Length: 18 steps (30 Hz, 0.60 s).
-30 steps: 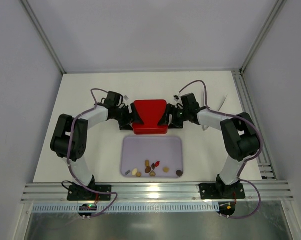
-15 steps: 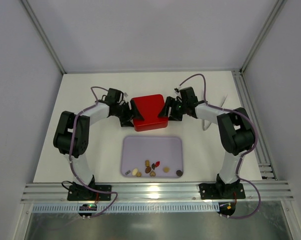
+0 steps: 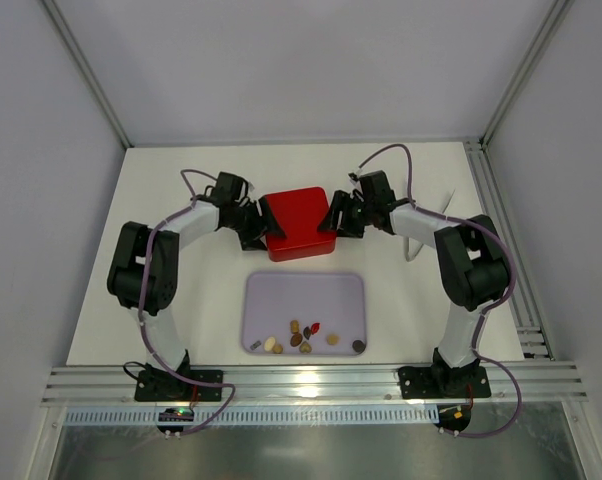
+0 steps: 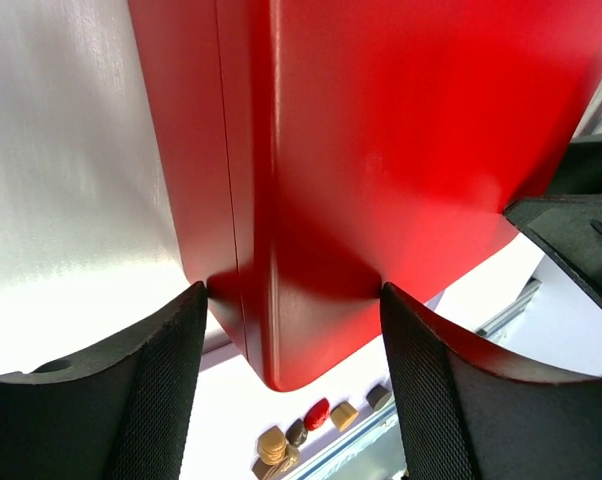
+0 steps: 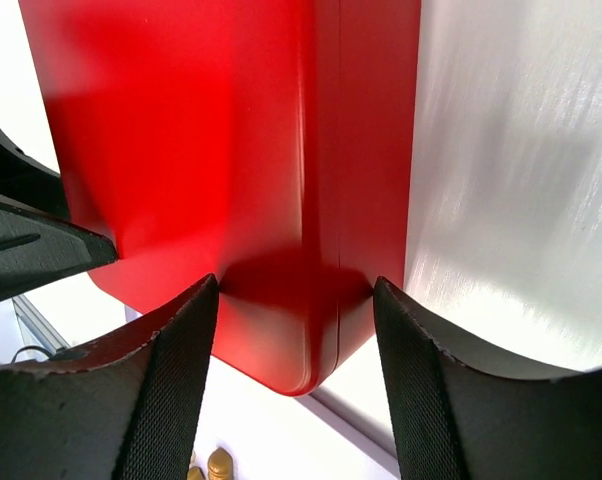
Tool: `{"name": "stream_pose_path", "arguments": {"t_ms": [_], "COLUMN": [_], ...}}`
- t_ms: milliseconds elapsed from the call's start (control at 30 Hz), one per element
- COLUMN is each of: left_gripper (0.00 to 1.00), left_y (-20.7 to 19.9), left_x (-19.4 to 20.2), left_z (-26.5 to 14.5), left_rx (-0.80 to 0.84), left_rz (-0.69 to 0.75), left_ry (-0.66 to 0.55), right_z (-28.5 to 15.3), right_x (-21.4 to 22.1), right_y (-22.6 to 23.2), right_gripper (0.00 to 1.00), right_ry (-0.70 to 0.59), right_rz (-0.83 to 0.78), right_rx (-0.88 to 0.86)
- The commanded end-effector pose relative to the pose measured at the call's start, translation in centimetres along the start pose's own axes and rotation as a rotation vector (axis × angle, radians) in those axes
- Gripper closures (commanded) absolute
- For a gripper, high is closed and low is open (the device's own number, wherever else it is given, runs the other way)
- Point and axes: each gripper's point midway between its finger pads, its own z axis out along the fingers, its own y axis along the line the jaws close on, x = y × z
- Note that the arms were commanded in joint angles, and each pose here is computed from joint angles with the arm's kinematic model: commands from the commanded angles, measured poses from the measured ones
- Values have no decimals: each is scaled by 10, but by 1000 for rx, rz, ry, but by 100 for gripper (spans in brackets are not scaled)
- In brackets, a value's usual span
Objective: Pack the chocolate
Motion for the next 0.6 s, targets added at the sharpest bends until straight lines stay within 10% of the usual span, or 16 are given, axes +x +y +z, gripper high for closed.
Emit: {"name": "stream_pose_path", "arguments": {"t_ms": [0,567], "left_gripper": [48,39], "left_y": [24,-20], "left_x": [4,-49], "left_z": [19,-33], "left_rx": [-137,-112], "left_rz": [21,113], "left_ry": [-6,-134], "right_z": [4,-44], "right_x": [17,-50], "right_y": [22,57], "right_gripper": [37,30], "right_ry": [79,-79], "right_rz": [-28,-84], "right_rx": [-47,-72]}}
